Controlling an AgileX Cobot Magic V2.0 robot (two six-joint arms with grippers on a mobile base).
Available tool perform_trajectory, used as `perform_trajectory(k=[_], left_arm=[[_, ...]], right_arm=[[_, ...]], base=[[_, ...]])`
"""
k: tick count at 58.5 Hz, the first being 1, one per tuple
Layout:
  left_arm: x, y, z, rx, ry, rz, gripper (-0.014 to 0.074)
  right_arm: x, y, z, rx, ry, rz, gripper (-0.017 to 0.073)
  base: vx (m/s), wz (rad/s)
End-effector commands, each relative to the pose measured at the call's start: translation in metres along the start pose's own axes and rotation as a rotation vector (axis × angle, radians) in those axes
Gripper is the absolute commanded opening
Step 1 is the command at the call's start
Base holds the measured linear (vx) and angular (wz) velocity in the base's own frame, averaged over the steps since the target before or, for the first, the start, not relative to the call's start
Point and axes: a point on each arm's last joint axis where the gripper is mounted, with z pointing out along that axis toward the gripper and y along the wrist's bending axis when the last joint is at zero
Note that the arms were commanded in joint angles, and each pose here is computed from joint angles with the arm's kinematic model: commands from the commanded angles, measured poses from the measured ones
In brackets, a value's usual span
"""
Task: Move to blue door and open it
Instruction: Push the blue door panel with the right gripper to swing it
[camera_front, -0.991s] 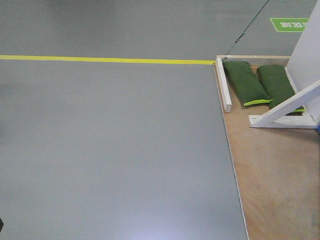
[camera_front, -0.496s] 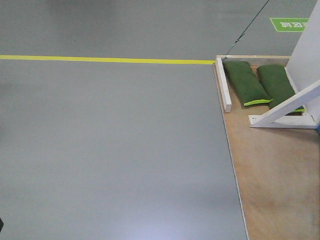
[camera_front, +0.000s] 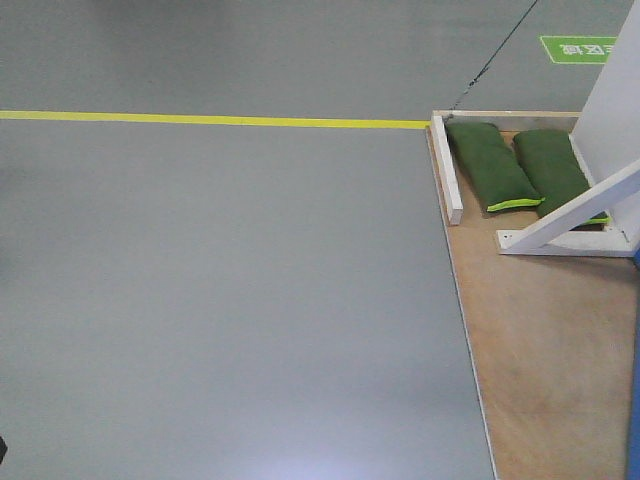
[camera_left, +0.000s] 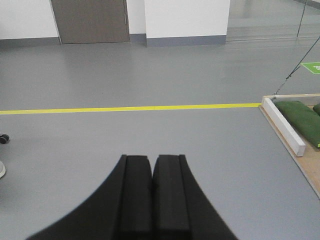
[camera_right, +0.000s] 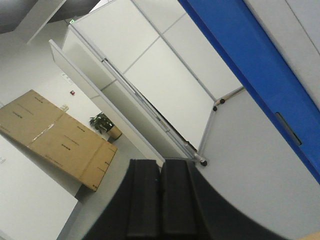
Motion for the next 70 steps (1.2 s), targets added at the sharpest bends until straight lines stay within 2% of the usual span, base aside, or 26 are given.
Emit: perform_trajectory(k=[1,11,21,31,44,53,59,70], left_arm=[[-0.017,0.000,-0.004,0.007,-0.123,-0.009,0.0073],[-0.017,0.000,-0.004,0.007,-0.123,-0.009,0.0073],[-0.017,0.000,-0.004,0.007,-0.123,-0.009,0.0073],[-0.017,0.000,-0.004,0.007,-0.123,-0.009,0.0073],[-0.017,0.000,-0.004,0.007,-0.123,-0.009,0.0073],[-0.017,0.000,-0.004,0.007,-0.123,-0.009,0.0073],[-0.017,0.000,-0.004,0.007,-0.123,-0.009,0.0073],[-0.017,0.000,-0.004,0.007,-0.123,-0.009,0.0073]], right_arm=[[-0.034,0.037,-0.045,-0.103,-0.123,-0.021,0.0012],[-0.043,0.053,-0.076,-0.138,-0.114,-0.094,0.0012],[-0.037,0.078,-0.096,-0.228,-0.083,-0.124,0.0012],[-0.026,0.105,-0.113,-0.345,-0.043,-0.112,0.0012],[-0.012,0.136,-0.137,-0.489,0.013,-0.125,0.0012],[-0.003,0.154,-0.154,-0.585,0.035,-0.187,0.0012],[0.006,0.166,-0.163,-0.657,0.068,-0.205,0.0012],[0.020,0.184,-0.178,-0.769,0.133,-0.189,0.0012]], base=[[0.00,0.00],[0.00,0.00],[0.00,0.00],[0.00,0.00],[0.00,0.00],[0.00,0.00],[0.00,0.00],[0.00,0.00]])
